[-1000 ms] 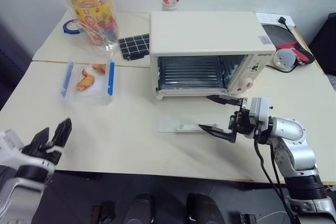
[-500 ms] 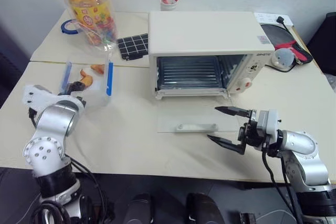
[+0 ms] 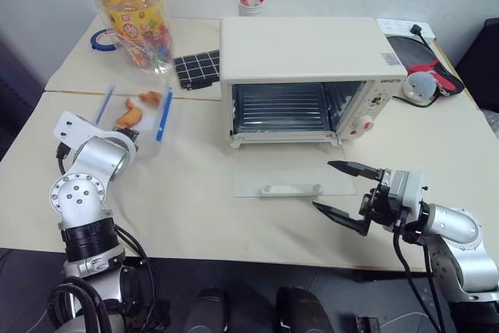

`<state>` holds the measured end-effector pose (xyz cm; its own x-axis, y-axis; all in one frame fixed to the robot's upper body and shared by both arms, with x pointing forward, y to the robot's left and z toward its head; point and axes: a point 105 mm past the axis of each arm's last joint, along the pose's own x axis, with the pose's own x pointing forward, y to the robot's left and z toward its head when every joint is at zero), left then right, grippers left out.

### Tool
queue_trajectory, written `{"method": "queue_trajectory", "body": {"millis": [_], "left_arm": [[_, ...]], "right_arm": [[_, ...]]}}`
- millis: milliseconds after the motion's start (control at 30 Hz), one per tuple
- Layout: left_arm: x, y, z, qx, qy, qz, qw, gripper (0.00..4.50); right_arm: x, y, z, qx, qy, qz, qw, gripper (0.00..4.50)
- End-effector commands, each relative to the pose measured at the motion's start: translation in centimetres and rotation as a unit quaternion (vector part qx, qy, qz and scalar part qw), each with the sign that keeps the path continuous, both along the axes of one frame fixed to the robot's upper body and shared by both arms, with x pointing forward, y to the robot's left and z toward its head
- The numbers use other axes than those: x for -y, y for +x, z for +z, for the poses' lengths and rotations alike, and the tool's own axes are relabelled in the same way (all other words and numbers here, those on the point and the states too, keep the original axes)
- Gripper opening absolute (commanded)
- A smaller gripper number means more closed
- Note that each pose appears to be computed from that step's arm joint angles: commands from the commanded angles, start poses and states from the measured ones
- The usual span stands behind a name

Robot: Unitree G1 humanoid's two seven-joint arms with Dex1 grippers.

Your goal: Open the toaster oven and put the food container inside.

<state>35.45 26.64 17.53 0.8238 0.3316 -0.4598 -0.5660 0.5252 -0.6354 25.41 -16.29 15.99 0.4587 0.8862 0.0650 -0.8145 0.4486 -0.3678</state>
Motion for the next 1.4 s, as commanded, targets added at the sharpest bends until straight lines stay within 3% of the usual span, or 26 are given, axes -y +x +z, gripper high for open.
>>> {"method": "queue_trajectory", "body": {"millis": [33, 133, 400, 500, 633, 733, 900, 1067, 1233, 1400], "left_arm": [[-1.3, -0.7, 1.1, 0.006, 0.02, 0.017, 1.0, 1.17], [-2.2, -1.1, 1.5, 0.007, 0.028, 0.026, 0.999, 0.43], [-5.7, -2.5, 4.3, 0.017, 0.1, 0.039, 0.994, 0.43], [-7.0, -3.1, 5.8, 0.019, 0.16, -0.002, 0.987, 0.43], [-7.0, -3.7, 7.4, 0.014, 0.233, -0.142, 0.962, 0.43], [-5.9, -4.9, 7.5, -0.035, 0.298, -0.264, 0.916, 0.43], [-6.0, -6.6, 7.3, -0.104, 0.365, -0.349, 0.857, 0.43], [-2.6, -7.5, 5.9, -0.101, 0.343, -0.457, 0.815, 0.43], [3.0, -6.7, 5.7, -0.033, 0.324, -0.536, 0.779, 0.43], [7.7, -5.1, 6.0, 0.026, 0.297, -0.566, 0.769, 0.43]], "right_arm": [[0.3, -0.4, 1.2, 0.021, 0.001, -0.004, 1.0, 4.5], [0.3, -0.5, 1.0, 0.018, 0.0, -0.005, 1.0, 4.5], [0.4, -0.4, 0.8, 0.011, -0.004, -0.004, 1.0, 4.5], [0.4, -0.5, 0.6, 0.007, -0.004, -0.002, 1.0, 4.5], [0.7, -0.2, 0.6, 0.006, -0.003, -0.006, 1.0, 4.5], [1.3, 0.1, 0.5, 0.004, -0.002, -0.022, 1.0, 4.5], [2.2, -0.1, -0.1, -0.004, -0.007, -0.038, 0.999, 4.5], [2.8, -0.5, -0.6, -0.011, -0.012, -0.053, 0.998, 4.5], [4.4, -1.0, -0.8, -0.01, -0.018, -0.093, 0.995, 4.5], [5.9, -2.0, -1.1, -0.015, -0.025, -0.129, 0.991, 4.5]]}}
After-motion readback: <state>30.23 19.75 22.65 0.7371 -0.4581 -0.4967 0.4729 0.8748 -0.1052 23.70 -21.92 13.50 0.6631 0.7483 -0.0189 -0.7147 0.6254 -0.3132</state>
